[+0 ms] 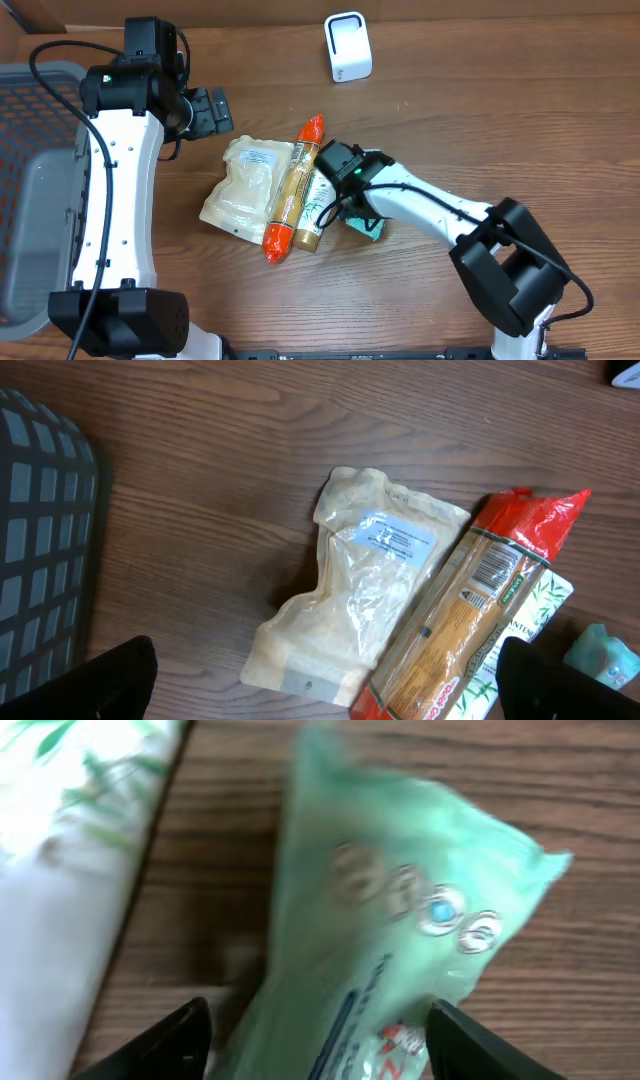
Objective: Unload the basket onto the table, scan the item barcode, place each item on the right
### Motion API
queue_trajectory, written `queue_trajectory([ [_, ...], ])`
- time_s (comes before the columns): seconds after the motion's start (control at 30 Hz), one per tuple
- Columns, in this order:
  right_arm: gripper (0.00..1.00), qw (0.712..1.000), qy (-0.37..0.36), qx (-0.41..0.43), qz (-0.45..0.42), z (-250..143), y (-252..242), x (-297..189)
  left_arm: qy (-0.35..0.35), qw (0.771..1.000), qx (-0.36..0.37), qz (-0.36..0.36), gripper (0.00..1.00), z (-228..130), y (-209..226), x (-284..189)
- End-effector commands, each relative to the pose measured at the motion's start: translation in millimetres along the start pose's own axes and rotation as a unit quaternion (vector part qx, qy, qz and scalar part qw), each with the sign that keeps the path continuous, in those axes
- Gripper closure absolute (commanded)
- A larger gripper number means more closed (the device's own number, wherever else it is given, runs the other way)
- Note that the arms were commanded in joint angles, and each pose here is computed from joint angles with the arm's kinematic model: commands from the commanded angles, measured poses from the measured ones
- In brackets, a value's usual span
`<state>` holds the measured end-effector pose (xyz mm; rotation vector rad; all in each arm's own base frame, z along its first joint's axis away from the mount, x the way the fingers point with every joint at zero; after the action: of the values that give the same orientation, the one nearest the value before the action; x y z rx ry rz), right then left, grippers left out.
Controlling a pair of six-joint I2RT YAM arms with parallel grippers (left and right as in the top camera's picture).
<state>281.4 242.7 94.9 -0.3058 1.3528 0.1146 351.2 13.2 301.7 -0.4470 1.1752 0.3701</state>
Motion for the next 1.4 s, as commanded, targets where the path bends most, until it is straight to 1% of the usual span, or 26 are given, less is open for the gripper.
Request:
queue_trajectory([
  [0.0, 0.34, 0.999, -0.010, -0.018, -0.036, -5, 8, 6, 0.007, 1.000, -0.005, -0.003, 0.00, -1, -2, 4],
  [0.27, 0.46, 0.998, -0.018, -0.026, -0.050, -6, 10, 6, 0.007, 1.000, -0.005, -0.003, 0.01, -1, -2, 4],
  [0.37, 0.62, 0.998, -0.016, -0.026, -0.048, -6, 10, 6, 0.007, 1.000, -0.005, -0.003, 0.01, -1, -2, 4],
  [0.4, 0.69, 0.998, -0.014, -0.027, -0.047, -7, 10, 5, 0.007, 1.000, -0.005, -0.003, 0.00, -1, -2, 4],
  [0.43, 0.80, 0.998, -0.011, -0.029, -0.046, -7, 10, 4, 0.007, 1.000, -0.005, -0.003, 0.01, -1, -2, 4],
  [0.47, 0.93, 0.998, -0.006, -0.030, -0.046, -7, 10, 3, 0.007, 1.000, -0.005, -0.003, 0.01, -1, -2, 4],
  [0.5, 0.96, 0.998, -0.001, -0.032, -0.049, -7, 9, -1, 0.007, 1.000, -0.005, -0.003, 0.00, -1, -2, 4],
  [0.63, 0.96, 0.997, 0.017, -0.044, -0.055, -3, 4, -22, 0.007, 1.000, -0.005, -0.003, 0.00, -1, -2, 4],
  [0.73, 0.96, 0.998, 0.010, -0.050, -0.026, 7, 0, -53, 0.007, 1.000, -0.005, -0.003, 0.00, -1, -2, 4],
  [0.83, 0.96, 0.995, -0.022, -0.073, 0.063, 17, 0, -92, 0.007, 1.000, -0.005, -0.003, 0.00, -1, -2, 4],
  [0.9, 0.96, 0.984, -0.052, -0.086, 0.146, 23, -2, -117, 0.007, 1.000, -0.005, -0.003, 0.01, -1, -2, 4],
  [0.97, 0.96, 0.960, -0.077, -0.094, 0.253, 29, -11, -144, 0.007, 1.000, -0.005, -0.003, 0.00, -1, -2, 4],
  [1.03, 0.96, 0.934, -0.081, -0.104, 0.332, 32, -18, -154, 0.007, 1.000, -0.005, -0.003, 0.00, -1, -2, 4],
  [1.1, 0.96, 0.895, -0.081, -0.123, 0.421, 33, -24, -157, 0.007, 1.000, -0.005, -0.003, 0.00, -1, -2, 4],
  [1.13, 0.96, 0.871, -0.083, -0.131, 0.466, 33, -27, -156, 0.007, 1.000, -0.005, -0.003, 0.00, -1, -2, 4],
  [1.2, 0.96, 0.832, -0.084, -0.123, 0.535, 32, -37, -147, 0.007, 1.000, -0.005, -0.003, 0.00, -1, -2, 4],
  [1.27, 0.96, 0.798, -0.082, -0.101, 0.588, 29, -49, -129, 0.007, 1.000, -0.005, -0.003, 0.01, -1, -2, 4],
  [1.33, 0.96, 0.768, -0.083, -0.079, 0.630, 22, -62, -109, 0.007, 1.000, -0.005, -0.003, 0.00, -1, -2, 4],
  [1.37, 0.96, 0.761, -0.081, -0.065, 0.640, 19, -67, -99, 0.007, 1.000, -0.005, -0.003, 0.00, -1, -2, 4],
])
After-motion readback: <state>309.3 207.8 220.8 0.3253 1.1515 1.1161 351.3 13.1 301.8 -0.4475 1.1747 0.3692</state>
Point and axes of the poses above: each gripper's point midway between its finger pads, its own x axis out along the fingers, its own y axis along the line the jaws close on, z = x × y, the point moved 8 cm from there along -x, back along the fingers, and after that the axes turned 15 degrees about -x, right-handed, at the moved point
